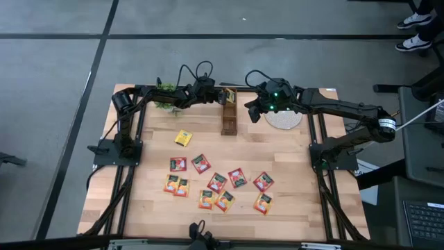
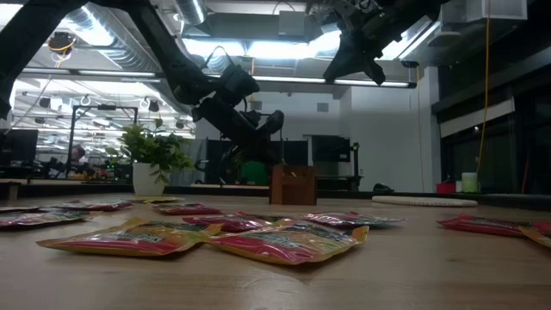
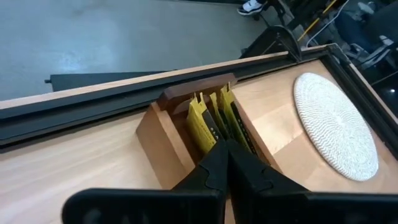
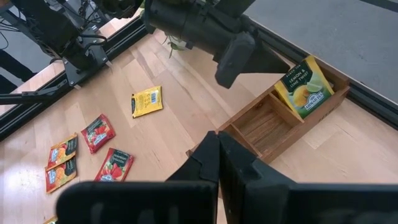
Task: Pick & Place Tea
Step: Adjust the yellow tea bags in the wooden organizer
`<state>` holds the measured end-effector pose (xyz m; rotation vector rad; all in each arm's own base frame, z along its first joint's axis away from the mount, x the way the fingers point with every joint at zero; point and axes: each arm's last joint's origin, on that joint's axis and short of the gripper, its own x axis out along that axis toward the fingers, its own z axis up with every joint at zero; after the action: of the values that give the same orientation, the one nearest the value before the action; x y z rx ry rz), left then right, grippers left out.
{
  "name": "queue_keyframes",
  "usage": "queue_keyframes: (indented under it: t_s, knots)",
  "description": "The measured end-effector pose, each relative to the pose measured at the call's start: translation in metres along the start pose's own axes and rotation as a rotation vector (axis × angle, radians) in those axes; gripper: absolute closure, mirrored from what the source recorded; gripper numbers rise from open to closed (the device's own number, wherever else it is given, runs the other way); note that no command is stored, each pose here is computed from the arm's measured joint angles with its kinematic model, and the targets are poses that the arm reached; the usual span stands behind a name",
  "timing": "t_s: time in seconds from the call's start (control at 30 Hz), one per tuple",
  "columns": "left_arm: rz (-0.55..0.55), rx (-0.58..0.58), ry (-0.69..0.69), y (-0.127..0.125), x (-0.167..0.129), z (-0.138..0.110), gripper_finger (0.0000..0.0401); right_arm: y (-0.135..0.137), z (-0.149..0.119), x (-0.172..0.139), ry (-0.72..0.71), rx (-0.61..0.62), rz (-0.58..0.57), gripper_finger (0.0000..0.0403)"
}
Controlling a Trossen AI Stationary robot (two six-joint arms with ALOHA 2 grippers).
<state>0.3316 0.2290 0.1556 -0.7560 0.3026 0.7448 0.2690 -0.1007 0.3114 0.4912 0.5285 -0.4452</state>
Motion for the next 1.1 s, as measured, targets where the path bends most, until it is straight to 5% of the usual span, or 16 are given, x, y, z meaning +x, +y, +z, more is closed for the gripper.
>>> queue_keyframes:
  t_s: [0.43, 0.8, 1.1]
  knots:
    - [-0.093, -0.017, -0.076, -0.007, -0.001, 0.008, 0.0399, 0.000, 0.000, 0.000, 0.000, 0.000, 0.000, 0.0400]
    - [-0.037, 0.022, -0.038, 0.002, -0.001, 0.013, 0.0400, 0.000, 0.000, 0.000, 0.000, 0.000, 0.000, 0.0400]
    - [0.087, 0.243, 0.067, -0.015, 0.000, 0.052, 0.0400, 0.000, 0.000, 0.000, 0.000, -0.001, 0.000, 0.0400]
